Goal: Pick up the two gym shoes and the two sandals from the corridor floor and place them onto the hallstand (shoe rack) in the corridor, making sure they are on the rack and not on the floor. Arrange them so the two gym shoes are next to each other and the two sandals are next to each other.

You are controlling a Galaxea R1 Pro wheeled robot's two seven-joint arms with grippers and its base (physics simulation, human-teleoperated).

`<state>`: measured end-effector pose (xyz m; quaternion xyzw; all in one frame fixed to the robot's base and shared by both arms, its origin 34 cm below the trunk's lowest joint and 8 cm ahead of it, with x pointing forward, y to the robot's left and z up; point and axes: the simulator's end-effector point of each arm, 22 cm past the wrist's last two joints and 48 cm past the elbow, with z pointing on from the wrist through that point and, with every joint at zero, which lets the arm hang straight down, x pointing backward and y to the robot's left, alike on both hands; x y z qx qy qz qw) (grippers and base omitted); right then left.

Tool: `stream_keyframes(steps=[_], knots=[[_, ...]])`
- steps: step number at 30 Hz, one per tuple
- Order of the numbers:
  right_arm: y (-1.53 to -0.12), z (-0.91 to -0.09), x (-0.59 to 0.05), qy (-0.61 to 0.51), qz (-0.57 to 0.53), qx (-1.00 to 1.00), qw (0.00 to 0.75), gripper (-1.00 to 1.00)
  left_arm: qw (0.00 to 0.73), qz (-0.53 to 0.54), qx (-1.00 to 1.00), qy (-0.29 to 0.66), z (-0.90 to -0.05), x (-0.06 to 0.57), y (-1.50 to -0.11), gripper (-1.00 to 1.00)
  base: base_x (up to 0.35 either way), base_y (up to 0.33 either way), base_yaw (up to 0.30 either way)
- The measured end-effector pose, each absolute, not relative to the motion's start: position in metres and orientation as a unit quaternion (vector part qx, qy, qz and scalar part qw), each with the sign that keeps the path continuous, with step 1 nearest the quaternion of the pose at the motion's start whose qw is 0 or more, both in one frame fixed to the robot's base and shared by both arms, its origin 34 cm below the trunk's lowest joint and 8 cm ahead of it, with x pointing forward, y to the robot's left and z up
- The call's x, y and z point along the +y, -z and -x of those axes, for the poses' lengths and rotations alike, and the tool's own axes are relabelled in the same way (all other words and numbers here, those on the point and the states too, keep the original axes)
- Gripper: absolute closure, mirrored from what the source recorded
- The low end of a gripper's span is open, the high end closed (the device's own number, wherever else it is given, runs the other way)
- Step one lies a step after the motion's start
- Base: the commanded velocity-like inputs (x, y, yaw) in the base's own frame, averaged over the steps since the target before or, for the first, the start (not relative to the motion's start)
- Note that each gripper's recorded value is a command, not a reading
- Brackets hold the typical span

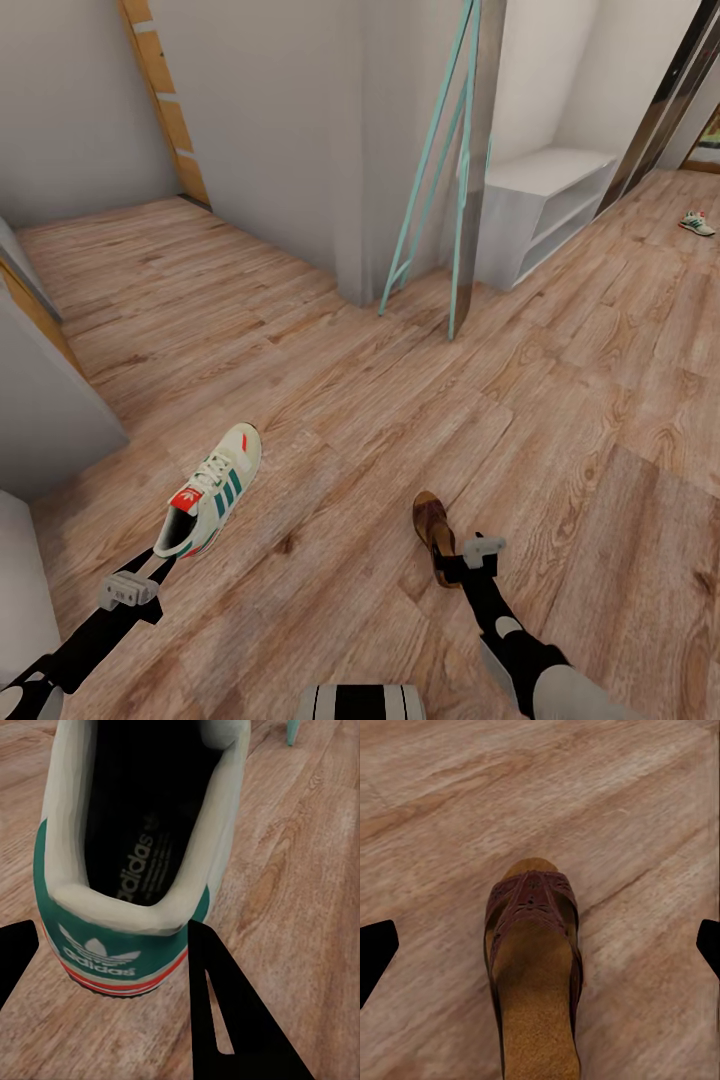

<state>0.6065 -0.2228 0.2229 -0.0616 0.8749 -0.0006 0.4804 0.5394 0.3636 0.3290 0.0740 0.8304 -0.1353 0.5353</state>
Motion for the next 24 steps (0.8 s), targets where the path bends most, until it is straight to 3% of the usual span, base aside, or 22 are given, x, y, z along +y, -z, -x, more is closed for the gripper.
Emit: stream_keyframes(steps=[24], knots=[[-0.213, -0.614, -0.225, 0.003, 0.046, 0.878, 0.477, -1.00, 0.520, -0.071, 0.840, 0.137, -0.533, 0.364, -0.311, 1.00, 0.000, 0.000, 0.000]])
